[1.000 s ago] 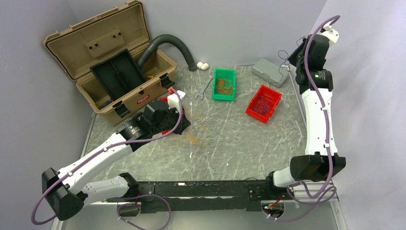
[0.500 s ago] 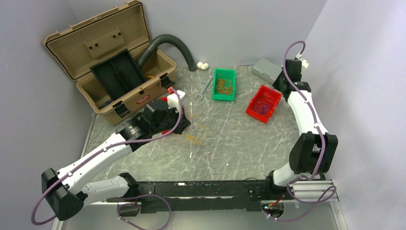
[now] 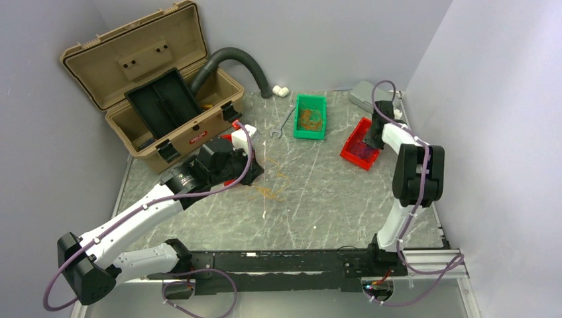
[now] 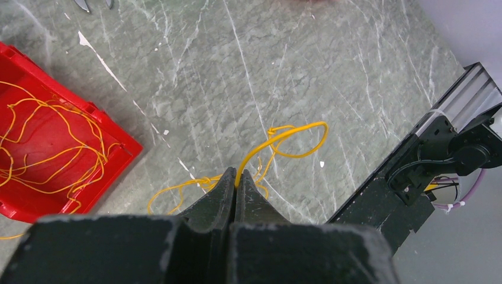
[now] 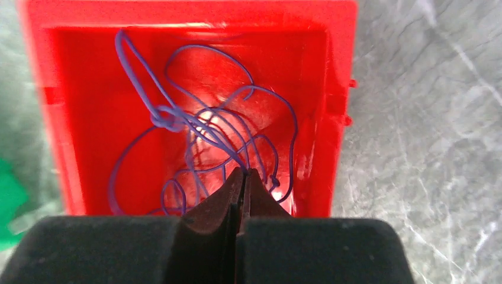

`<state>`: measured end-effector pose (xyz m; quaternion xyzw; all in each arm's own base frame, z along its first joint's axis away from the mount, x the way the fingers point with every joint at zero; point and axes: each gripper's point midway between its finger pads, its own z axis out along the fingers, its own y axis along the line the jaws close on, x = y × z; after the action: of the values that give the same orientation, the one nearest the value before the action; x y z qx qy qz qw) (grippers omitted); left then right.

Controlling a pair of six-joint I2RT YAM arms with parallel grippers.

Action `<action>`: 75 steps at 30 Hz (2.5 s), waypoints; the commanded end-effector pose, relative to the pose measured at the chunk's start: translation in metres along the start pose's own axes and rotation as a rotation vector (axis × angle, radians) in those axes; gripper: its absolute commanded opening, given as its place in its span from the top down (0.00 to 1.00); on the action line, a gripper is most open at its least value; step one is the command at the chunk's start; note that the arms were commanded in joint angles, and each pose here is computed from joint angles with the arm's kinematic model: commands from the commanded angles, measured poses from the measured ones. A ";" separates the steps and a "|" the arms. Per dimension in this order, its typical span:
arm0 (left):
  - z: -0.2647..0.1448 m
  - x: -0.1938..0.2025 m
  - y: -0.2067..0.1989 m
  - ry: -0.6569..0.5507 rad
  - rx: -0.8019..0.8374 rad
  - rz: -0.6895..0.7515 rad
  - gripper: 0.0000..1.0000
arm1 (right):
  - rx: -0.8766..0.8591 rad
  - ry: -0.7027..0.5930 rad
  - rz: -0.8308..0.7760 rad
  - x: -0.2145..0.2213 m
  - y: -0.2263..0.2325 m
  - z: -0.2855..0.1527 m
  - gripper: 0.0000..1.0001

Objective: Untangle the cables

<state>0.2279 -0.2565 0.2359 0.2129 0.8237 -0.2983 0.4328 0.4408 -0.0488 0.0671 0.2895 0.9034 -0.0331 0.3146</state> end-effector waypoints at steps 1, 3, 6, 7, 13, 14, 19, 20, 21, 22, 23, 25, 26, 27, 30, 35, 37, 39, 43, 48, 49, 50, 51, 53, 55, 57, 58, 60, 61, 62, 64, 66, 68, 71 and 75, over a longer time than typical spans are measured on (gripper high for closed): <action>-0.010 -0.025 -0.005 -0.072 0.005 0.020 1.00 | 0.014 -0.004 0.028 -0.007 0.005 0.019 1.00; -0.011 -0.025 -0.004 -0.070 0.000 0.021 1.00 | 0.026 0.005 0.023 -0.006 0.004 0.022 1.00; -0.011 -0.024 -0.004 -0.068 -0.002 0.022 1.00 | 0.021 -0.007 0.000 -0.012 0.005 0.013 0.98; -0.011 -0.024 -0.003 -0.068 -0.003 0.022 1.00 | 0.025 -0.024 -0.007 -0.017 0.005 0.006 0.95; -0.008 -0.022 -0.003 -0.064 0.000 0.019 1.00 | -0.034 -0.153 -0.011 -0.045 0.009 -0.052 0.54; -0.008 -0.023 -0.004 -0.065 0.002 0.019 1.00 | -0.046 -0.163 -0.009 -0.046 0.009 -0.059 0.49; -0.006 -0.024 -0.004 -0.057 0.003 0.017 1.00 | -0.139 -0.179 -0.020 -0.043 0.016 -0.089 0.31; -0.006 -0.023 -0.005 -0.056 0.005 0.016 1.00 | -0.154 -0.184 -0.021 -0.042 0.017 -0.095 0.28; -0.006 -0.023 -0.005 -0.054 0.005 0.016 1.00 | -0.169 -0.189 -0.022 -0.040 0.017 -0.100 0.27; -0.006 -0.022 -0.005 -0.052 0.006 0.015 1.00 | -0.188 -0.190 -0.024 -0.037 0.019 -0.105 0.26; -0.005 -0.021 -0.005 -0.052 0.005 0.015 1.00 | -0.215 -0.193 -0.029 -0.033 0.022 -0.111 0.24; -0.005 -0.020 -0.004 -0.049 0.005 0.012 1.00 | -0.284 -0.199 -0.050 -0.025 0.031 -0.125 0.22; -0.004 -0.019 -0.004 -0.047 0.007 0.011 1.00 | -0.315 -0.194 -0.066 -0.019 0.036 -0.131 0.21; -0.004 -0.018 -0.005 -0.044 0.011 0.014 1.00 | -0.346 -0.180 -0.091 -0.009 0.043 -0.134 0.20; -0.002 -0.017 -0.010 -0.042 0.048 0.033 1.00 | -0.490 -0.135 -0.208 0.025 0.076 -0.153 0.17; -0.004 -0.022 -0.010 -0.057 0.044 0.042 1.00 | -0.788 -0.102 -0.387 0.091 0.130 -0.191 0.15; -0.005 -0.024 -0.006 -0.063 0.018 0.042 1.00 | -0.890 -0.091 -0.414 0.116 0.142 -0.204 0.14; -0.008 -0.030 0.002 -0.075 -0.038 0.032 1.00 | -0.970 -0.074 -0.433 0.137 0.151 -0.214 0.15; -0.021 -0.050 0.010 -0.101 -0.107 0.061 1.00 | -1.101 -0.064 -0.466 0.164 0.165 -0.231 0.16; -0.037 -0.084 0.009 -0.148 -0.148 0.110 1.00 | -1.132 -0.095 -0.489 0.172 0.170 -0.240 0.16; -0.040 -0.090 0.013 -0.153 -0.181 0.119 1.00 | -1.130 -0.106 -0.486 0.170 0.169 -0.240 0.16; -0.043 -0.095 0.019 -0.160 -0.218 0.126 1.00 | -1.131 -0.119 -0.483 0.168 0.168 -0.243 0.16; -0.044 -0.101 0.024 -0.164 -0.253 0.136 1.00 | -1.129 -0.133 -0.479 0.166 0.167 -0.244 0.16; -0.049 -0.113 0.034 -0.181 -0.316 0.149 1.00 | -1.127 -0.161 -0.470 0.162 0.165 -0.247 0.16; -0.054 -0.128 0.046 -0.208 -0.389 0.160 1.00 | -1.118 -0.190 -0.457 0.157 0.162 -0.249 0.16; -0.053 -0.137 0.060 -0.226 -0.447 0.163 1.00 | -1.110 -0.212 -0.449 0.153 0.159 -0.252 0.16; -0.052 -0.140 0.067 -0.236 -0.473 0.155 1.00 | -1.108 -0.221 -0.447 0.151 0.159 -0.253 0.16; -0.046 -0.144 0.082 -0.242 -0.521 0.130 1.00 | -1.102 -0.238 -0.445 0.147 0.157 -0.256 0.16; -0.044 -0.145 0.092 -0.244 -0.555 0.106 1.00 | -1.100 -0.245 -0.446 0.146 0.156 -0.258 0.16; -0.039 -0.143 0.102 -0.238 -0.582 0.083 1.00 | -1.097 -0.251 -0.445 0.145 0.155 -0.259 0.16; -0.028 -0.137 0.121 -0.227 -0.638 0.037 1.00 | -1.094 -0.265 -0.445 0.142 0.153 -0.262 0.16; -0.012 -0.124 0.145 -0.217 -0.716 -0.012 1.00 | -1.098 -0.279 -0.445 0.140 0.151 -0.266 0.16; 0.001 -0.107 0.173 -0.220 -0.811 -0.065 1.00 | -1.097 -0.287 -0.442 0.139 0.150 -0.268 0.16; 0.025 -0.072 0.211 -0.192 -0.904 -0.165 1.00 | -1.085 -0.291 -0.441 0.139 0.147 -0.265 0.16; 0.065 -0.029 0.227 -0.098 -0.876 -0.274 1.00 | -1.067 -0.288 -0.444 0.139 0.144 -0.263 0.16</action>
<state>0.4043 -0.1344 0.1845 -0.0450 0.8750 0.0391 0.4805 0.2845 0.2092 0.2062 -0.1116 0.7897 0.3323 0.5035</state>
